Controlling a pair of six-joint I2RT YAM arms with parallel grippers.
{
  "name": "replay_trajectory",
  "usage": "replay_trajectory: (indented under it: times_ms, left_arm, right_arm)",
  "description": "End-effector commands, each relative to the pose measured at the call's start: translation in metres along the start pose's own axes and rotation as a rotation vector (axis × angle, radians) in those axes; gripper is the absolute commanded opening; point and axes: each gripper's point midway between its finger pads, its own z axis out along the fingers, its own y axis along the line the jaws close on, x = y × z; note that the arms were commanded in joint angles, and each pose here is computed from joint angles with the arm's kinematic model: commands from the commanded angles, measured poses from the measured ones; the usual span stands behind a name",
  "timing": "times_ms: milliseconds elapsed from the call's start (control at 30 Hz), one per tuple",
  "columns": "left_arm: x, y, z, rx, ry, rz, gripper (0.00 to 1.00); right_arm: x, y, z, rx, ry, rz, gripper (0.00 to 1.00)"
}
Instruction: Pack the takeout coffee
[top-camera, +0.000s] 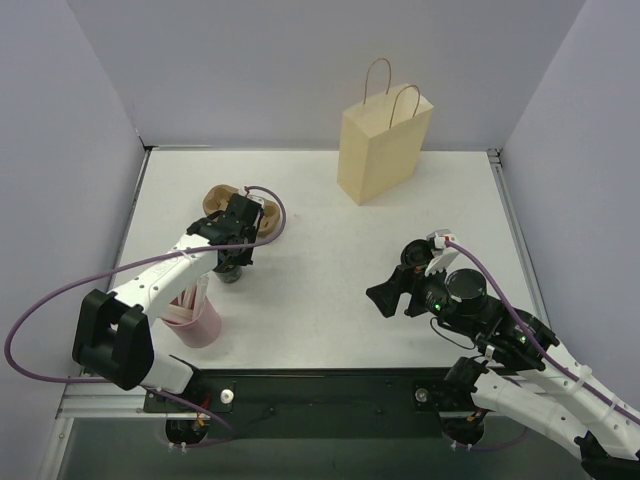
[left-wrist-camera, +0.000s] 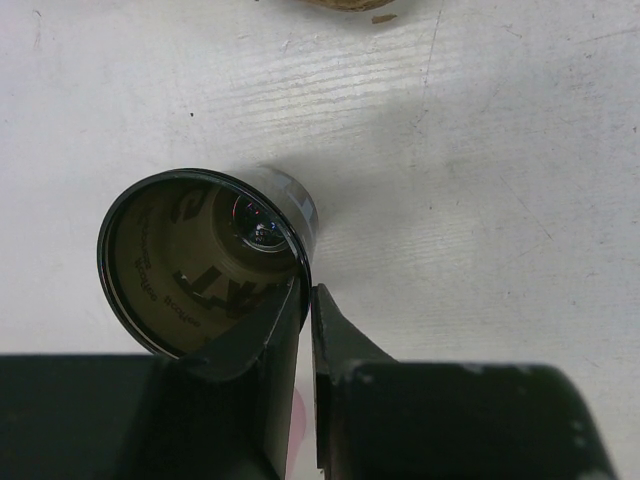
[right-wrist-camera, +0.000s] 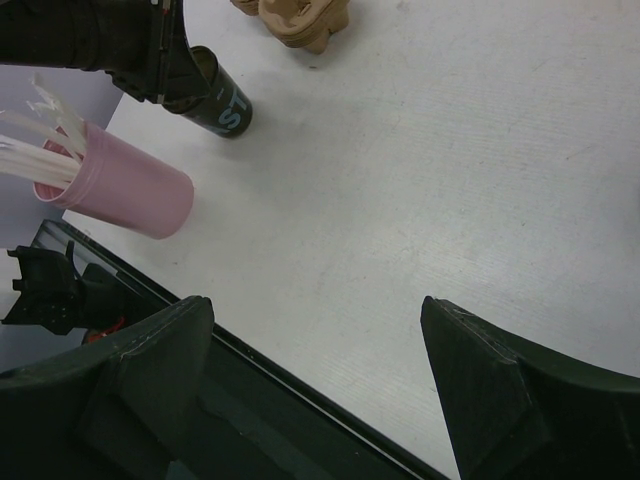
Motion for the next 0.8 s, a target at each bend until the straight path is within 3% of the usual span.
replay_trajectory:
  times_ms: [0,267,433,767]
  left_arm:
    - [-0.011,0.004,-0.001,-0.014,-0.023,-0.016,0.21]
    - [-0.011,0.006,-0.001,-0.023,-0.024,-0.014,0.17]
    - [-0.013,0.007,-0.005,-0.020,-0.037,-0.022,0.00]
    - [-0.010,-0.027,-0.037,0.211,-0.091,-0.055,0.00]
  right_arm:
    - [-0.012,0.008,-0.001,-0.032,-0.046,0.020,0.88]
    - [-0.013,0.009,-0.003,-0.039,-0.048,0.026,0.88]
    - [-0.012,0.008,-0.002,-0.032,-0.048,0.027,0.88]
    - [-0.011,0.013,0.030,-0.036,-0.078,0.093,0.87]
